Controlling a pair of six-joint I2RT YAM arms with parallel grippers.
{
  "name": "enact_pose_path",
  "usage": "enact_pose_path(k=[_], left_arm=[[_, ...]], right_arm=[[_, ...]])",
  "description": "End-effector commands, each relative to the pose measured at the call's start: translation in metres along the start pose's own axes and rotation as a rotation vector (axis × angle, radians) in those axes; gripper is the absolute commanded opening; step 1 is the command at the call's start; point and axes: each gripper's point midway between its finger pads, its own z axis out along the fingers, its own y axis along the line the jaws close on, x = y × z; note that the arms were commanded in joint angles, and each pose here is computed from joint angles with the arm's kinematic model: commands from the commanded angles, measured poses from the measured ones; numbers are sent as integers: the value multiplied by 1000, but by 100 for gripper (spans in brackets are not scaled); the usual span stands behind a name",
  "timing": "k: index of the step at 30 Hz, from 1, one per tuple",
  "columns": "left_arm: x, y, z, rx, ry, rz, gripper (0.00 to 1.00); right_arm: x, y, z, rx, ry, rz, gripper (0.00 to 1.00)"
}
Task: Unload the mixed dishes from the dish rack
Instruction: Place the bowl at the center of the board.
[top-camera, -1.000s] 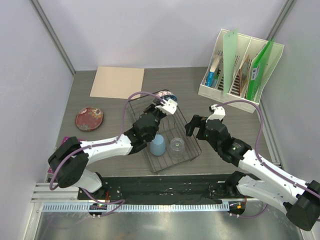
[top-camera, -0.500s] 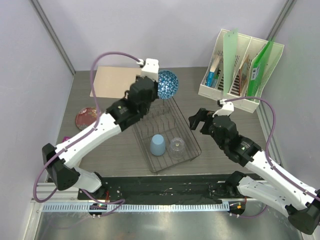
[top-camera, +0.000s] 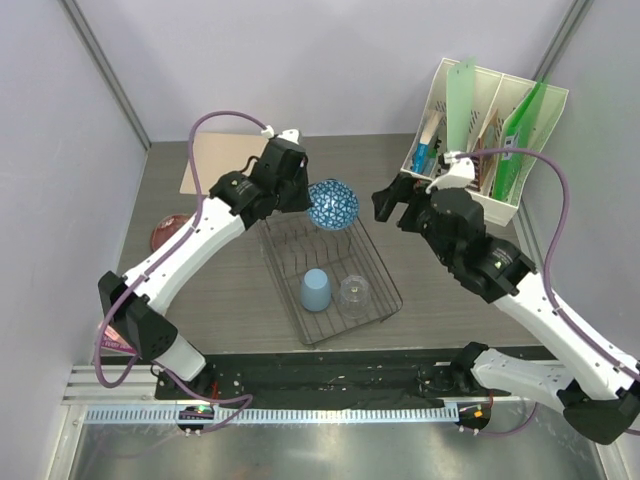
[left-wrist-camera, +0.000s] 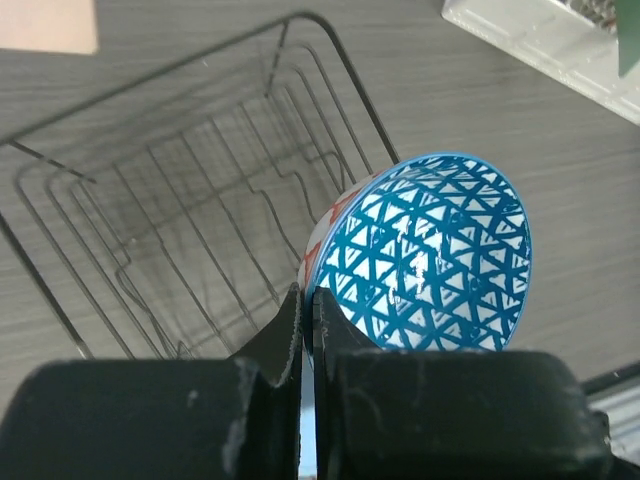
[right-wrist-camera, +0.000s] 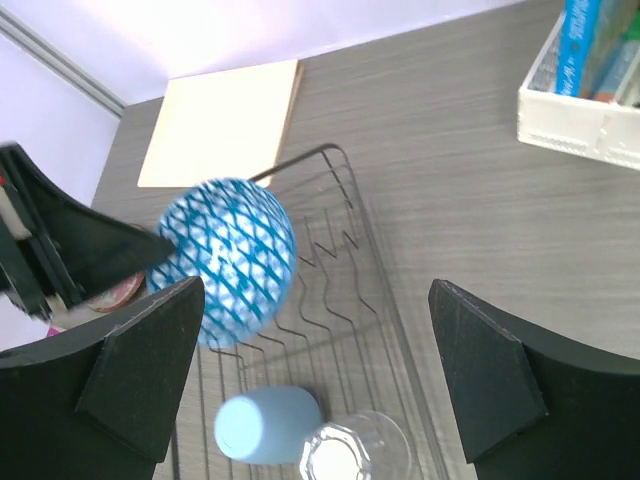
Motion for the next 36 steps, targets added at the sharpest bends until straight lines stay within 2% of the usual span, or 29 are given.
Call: enact_pose_path(k=[1, 11, 15, 18, 19, 21, 22, 24, 27, 28, 29, 33, 34, 35, 36], left_arm=[[-15, -25, -24, 123, -29, -81, 0], [-4, -28, -32, 178, -28, -96, 0], [-2, -31, -34, 202, -30, -99, 1], [-2, -30, -38, 206, -38, -101, 1], [-2, -30, -38, 206, -42, -100, 1], [-1, -28, -38, 202, -46, -99, 1], [-2, -27, -39, 202, -50, -100, 0], [0, -25, -39, 198, -49, -97, 1], [-1, -25, -41, 200, -57, -97, 1], [-2, -24, -42, 200, -63, -96, 1], [-1, -23, -41, 195, -63, -95, 1], [-3, -20, -40, 181, -82, -89, 0], [-5, -17, -40, 166, -93, -89, 6], [-7, -9, -38, 122, -105, -85, 35], [-10, -4, -37, 95, -117, -79, 47]], right_arm=[[3, 14, 19, -4, 62, -63, 100], [30, 30, 48, -32, 140, -55, 100], [42, 38, 59, -58, 184, -52, 95], [48, 44, 66, -74, 213, -54, 81], [53, 46, 68, -84, 233, -49, 73], [63, 47, 74, -88, 269, -49, 65], [67, 50, 75, -108, 292, -42, 56], [76, 50, 77, -106, 327, -42, 46], [86, 47, 81, -94, 359, -41, 25], [86, 46, 80, -88, 355, -38, 6], [84, 44, 80, -80, 346, -37, 1], [67, 33, 74, -28, 290, -40, 1], [57, 29, 69, -10, 259, -40, 1], [49, 18, 65, 41, 233, -52, 1], [42, 13, 62, 61, 213, -49, 1]])
